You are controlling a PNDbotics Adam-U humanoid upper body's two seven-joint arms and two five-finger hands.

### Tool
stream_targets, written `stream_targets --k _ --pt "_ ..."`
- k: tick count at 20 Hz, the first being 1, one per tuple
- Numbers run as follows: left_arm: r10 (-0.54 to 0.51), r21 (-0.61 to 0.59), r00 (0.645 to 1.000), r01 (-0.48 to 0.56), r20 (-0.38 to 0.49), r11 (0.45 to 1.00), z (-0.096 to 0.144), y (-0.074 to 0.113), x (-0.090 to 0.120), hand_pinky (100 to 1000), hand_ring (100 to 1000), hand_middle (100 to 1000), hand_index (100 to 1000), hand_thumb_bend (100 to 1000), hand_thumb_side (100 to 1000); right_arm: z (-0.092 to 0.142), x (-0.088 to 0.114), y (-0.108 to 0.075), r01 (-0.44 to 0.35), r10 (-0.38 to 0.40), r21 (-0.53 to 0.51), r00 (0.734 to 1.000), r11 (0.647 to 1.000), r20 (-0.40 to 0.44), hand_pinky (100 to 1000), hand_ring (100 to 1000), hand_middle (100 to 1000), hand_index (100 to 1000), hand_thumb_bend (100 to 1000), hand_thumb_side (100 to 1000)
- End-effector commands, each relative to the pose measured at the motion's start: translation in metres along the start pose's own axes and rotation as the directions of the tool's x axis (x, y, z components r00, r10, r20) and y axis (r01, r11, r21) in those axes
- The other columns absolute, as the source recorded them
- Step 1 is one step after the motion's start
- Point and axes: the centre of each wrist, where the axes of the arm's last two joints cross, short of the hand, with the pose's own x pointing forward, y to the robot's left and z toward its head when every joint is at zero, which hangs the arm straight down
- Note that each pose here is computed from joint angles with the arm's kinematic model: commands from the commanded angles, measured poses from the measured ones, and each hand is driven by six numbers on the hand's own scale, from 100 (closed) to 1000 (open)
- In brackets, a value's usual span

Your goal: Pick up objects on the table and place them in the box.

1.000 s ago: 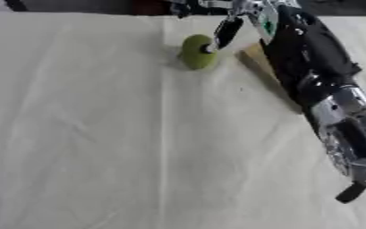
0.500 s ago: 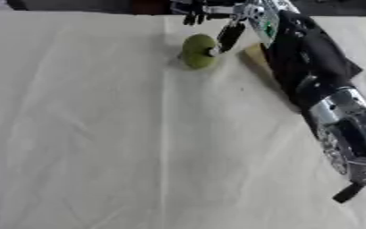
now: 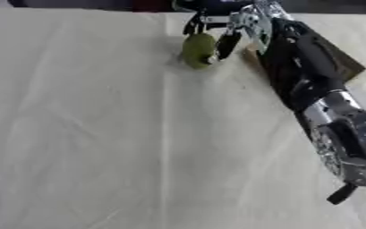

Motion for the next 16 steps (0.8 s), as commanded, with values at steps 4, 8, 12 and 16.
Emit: stream_targets --k 4,8,12,16 --pt "0.000 -0.005 1.000 0.000 0.028 1.000 -0.006 0.001 0.004 503 583 599 712 100 311 0.003 -0.003 -0.004 -0.037 0.037 0.007 0.999 0.999 -0.035 767 764 739 833 356 100" --pt "0.001 -0.004 1.000 -0.001 0.024 1.000 -0.005 0.002 0.003 502 582 598 712 100 315 0.002 -0.004 0.001 -0.039 0.037 -0.030 0.998 0.999 -0.052 692 679 636 761 380 100" --pt "-0.001 -0.006 1.000 0.001 0.025 1.000 -0.005 0.002 0.003 503 581 597 712 100 314 0.004 -0.006 0.004 -0.019 0.015 -0.105 0.999 0.994 -0.040 601 559 514 641 134 100" --pt "-0.002 -0.006 1.000 0.002 0.025 1.000 -0.005 0.002 0.004 503 581 596 712 100 313 0.007 -0.008 0.005 -0.002 -0.002 -0.165 1.000 0.986 -0.022 522 466 399 530 100 100"
